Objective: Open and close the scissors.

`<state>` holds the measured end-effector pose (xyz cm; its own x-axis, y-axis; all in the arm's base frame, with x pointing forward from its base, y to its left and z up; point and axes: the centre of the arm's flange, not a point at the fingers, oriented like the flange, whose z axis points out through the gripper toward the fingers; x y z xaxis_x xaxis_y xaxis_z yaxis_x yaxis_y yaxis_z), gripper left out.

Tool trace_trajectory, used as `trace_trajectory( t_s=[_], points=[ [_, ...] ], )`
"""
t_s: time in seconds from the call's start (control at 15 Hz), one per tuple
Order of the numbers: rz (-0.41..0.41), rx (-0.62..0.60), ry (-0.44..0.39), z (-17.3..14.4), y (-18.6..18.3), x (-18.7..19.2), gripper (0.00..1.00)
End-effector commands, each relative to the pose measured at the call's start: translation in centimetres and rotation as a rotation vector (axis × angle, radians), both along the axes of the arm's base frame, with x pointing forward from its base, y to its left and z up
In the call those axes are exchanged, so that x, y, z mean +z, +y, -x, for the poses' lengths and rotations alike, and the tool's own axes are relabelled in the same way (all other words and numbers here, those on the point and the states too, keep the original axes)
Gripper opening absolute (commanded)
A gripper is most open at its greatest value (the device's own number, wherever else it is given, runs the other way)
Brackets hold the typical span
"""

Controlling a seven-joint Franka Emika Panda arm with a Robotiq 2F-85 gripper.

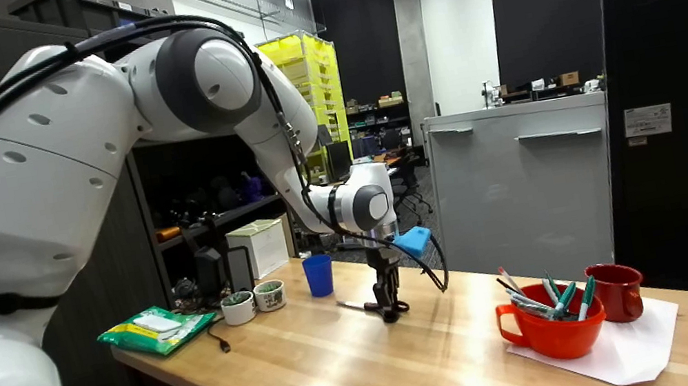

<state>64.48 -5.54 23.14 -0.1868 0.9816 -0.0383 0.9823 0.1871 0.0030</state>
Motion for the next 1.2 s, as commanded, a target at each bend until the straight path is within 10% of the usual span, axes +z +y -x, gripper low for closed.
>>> trace_trajectory(
  t_s=[0.0, 0.27, 0.67, 0.73, 1.13],
  points=[
    [0.022, 0.0, 0.068, 1.94, 0.0, -3.71, 0.73],
    [0.026, 0.0, 0.091, 2.4, -0.07, -3.99, 0.98],
    [0.031, 0.004, 0.105, 2.72, -0.1, -4.24, 1.0],
    [0.031, 0.005, 0.105, 2.72, -0.11, -4.28, 0.75],
    [0.032, 0.01, 0.082, 2.4, 0.0, -3.82, 0.49]
  ],
)
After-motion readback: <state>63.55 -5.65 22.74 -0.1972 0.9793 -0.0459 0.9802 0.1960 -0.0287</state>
